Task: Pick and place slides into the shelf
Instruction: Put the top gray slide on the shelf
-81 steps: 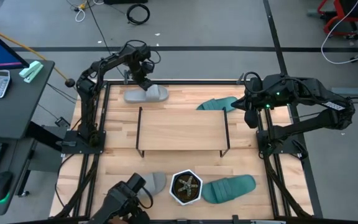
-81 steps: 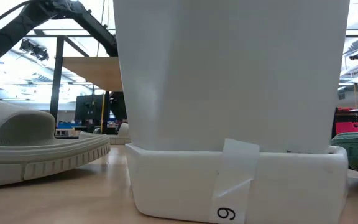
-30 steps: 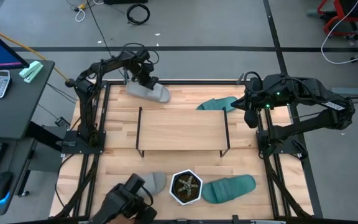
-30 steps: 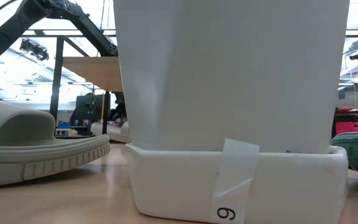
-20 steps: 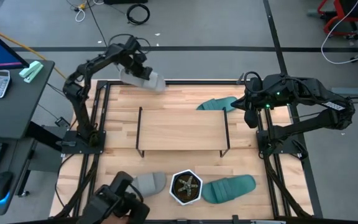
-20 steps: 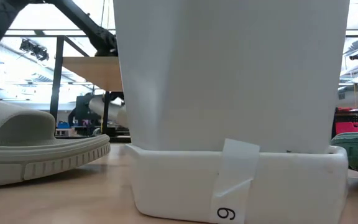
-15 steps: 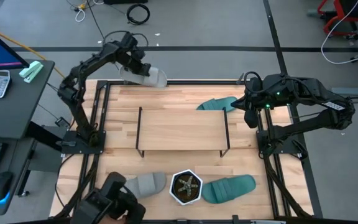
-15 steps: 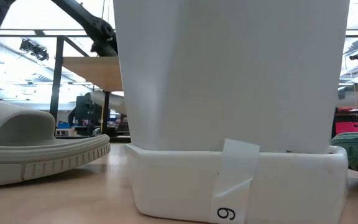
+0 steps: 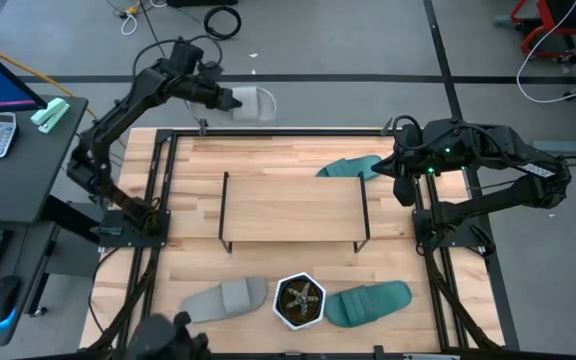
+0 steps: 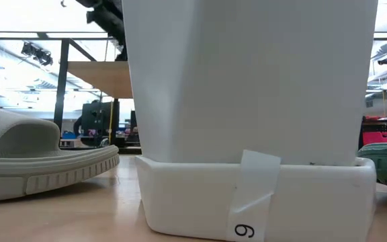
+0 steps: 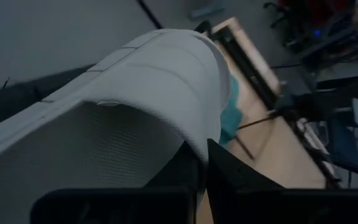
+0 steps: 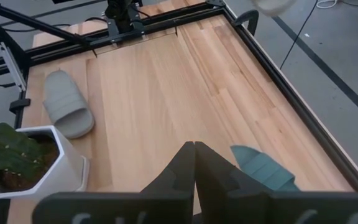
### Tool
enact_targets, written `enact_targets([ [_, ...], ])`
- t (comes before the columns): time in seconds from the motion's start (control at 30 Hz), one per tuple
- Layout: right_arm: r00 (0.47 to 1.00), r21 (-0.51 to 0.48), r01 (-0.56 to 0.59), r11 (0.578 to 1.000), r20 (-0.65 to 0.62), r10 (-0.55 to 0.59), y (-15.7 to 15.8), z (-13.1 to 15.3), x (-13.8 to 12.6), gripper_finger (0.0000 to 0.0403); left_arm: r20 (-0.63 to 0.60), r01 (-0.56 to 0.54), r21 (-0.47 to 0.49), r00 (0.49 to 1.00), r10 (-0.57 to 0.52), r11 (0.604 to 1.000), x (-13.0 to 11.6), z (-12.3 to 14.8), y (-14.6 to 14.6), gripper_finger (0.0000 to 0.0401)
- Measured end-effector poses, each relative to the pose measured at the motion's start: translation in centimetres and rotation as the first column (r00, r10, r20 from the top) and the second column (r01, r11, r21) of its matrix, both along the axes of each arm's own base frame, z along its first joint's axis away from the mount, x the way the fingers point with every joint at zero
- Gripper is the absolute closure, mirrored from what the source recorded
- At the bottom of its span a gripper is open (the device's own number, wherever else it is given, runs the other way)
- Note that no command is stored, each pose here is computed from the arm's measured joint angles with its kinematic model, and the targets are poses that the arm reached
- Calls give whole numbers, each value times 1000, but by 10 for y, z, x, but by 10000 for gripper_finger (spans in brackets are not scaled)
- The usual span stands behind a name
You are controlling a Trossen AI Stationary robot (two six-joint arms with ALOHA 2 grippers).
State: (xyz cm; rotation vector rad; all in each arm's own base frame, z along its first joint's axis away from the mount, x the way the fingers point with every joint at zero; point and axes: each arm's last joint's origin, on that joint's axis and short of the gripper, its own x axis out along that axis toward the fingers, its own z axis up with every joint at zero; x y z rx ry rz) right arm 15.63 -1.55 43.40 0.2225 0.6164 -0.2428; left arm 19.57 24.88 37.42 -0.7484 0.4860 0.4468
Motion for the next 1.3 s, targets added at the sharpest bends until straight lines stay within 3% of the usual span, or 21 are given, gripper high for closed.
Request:
enact_targets([
  [0.37,1000,-1,-2,1000,0,2,0,0,0,386,125,88,74,987,-97,993,7,40,-55,384],
  [0.73,1000,15,-9,1000,1,9,0,0,0,386,228,200,109,949,-220,974,39,57,-101,387],
  [1.03,1000,14,-10,1000,2,10,0,0,0,386,213,52,142,974,-82,988,64,63,-160,389],
  [1.3,999,-35,-42,998,25,43,0,3,2,386,256,-141,133,961,103,981,42,80,-210,389],
])
